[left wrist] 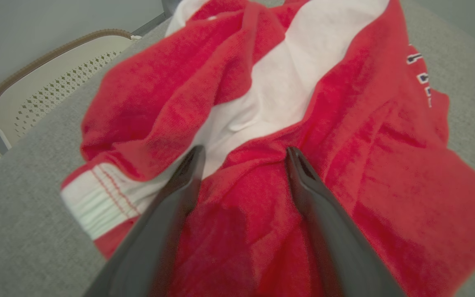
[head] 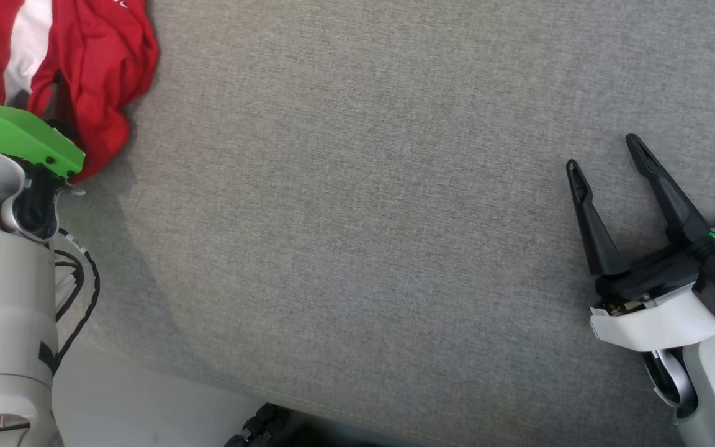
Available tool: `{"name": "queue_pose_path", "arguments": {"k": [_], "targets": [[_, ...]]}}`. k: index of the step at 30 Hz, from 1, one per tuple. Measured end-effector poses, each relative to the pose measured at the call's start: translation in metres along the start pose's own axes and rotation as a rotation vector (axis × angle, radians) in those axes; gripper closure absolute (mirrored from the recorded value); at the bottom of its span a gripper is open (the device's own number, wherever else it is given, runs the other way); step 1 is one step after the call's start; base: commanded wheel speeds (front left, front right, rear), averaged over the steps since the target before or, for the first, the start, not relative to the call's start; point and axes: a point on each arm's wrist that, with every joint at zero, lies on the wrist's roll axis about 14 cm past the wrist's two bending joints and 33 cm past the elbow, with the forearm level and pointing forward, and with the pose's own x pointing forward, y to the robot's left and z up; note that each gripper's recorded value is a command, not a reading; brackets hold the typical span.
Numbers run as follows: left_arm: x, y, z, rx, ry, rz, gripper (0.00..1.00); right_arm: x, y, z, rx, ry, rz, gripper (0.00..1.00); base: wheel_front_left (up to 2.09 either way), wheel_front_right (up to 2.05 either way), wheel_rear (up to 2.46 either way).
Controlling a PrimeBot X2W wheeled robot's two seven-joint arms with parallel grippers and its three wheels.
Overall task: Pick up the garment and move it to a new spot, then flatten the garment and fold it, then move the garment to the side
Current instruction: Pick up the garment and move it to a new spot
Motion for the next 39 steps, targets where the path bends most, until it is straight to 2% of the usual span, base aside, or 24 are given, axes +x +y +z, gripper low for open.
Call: {"name": "queue_pose_path", "arguments": {"k": [1, 2, 3, 11, 19, 27, 34, 39], "targets": [[0.001, -0.002, -0.001, -0.004, 0.0, -0.006, 0.27, 0.0, -0.001, 0.0, 0.0, -0.001, -0.004, 0.0, 0.0, 0.0, 0.0], [0.002, -0.002, 0.0, 0.002, -0.015, -0.01, 0.94, -0.001, -0.003, 0.001, -0.002, -0.003, -0.01, 0.0, 0.0, 0.0, 0.0], [0.002, -0.001, 0.001, 0.009, -0.029, -0.01, 1.0, -0.002, -0.005, 0.002, -0.004, -0.004, -0.016, 0.0, 0.0, 0.0, 0.0], [-0.015, 0.002, 0.057, 0.082, -0.294, -0.045, 1.0, -0.009, -0.006, 0.015, -0.015, -0.008, -0.047, 0.0, 0.0, 0.0, 0.0], [-0.05, -0.037, 0.112, 0.198, -0.493, -0.189, 1.0, -0.022, 0.006, 0.052, 0.006, -0.066, -0.097, 0.0, 0.0, 0.0, 0.0], [-0.11, -0.114, 0.152, 0.291, -0.632, -0.425, 1.0, -0.057, 0.01, 0.114, -0.029, -0.19, -0.189, 0.0, 0.0, 0.0, 0.0], [-0.169, -0.213, 0.158, 0.319, -0.686, -0.689, 1.0, -0.104, -0.007, 0.159, -0.092, -0.291, -0.322, 0.0, 0.0, 0.0, 0.0], [-0.215, -0.285, 0.142, 0.32, -0.687, -0.897, 1.0, -0.146, -0.025, 0.178, -0.138, -0.327, -0.443, 0.0, 0.0, 0.0, 0.0]]}}
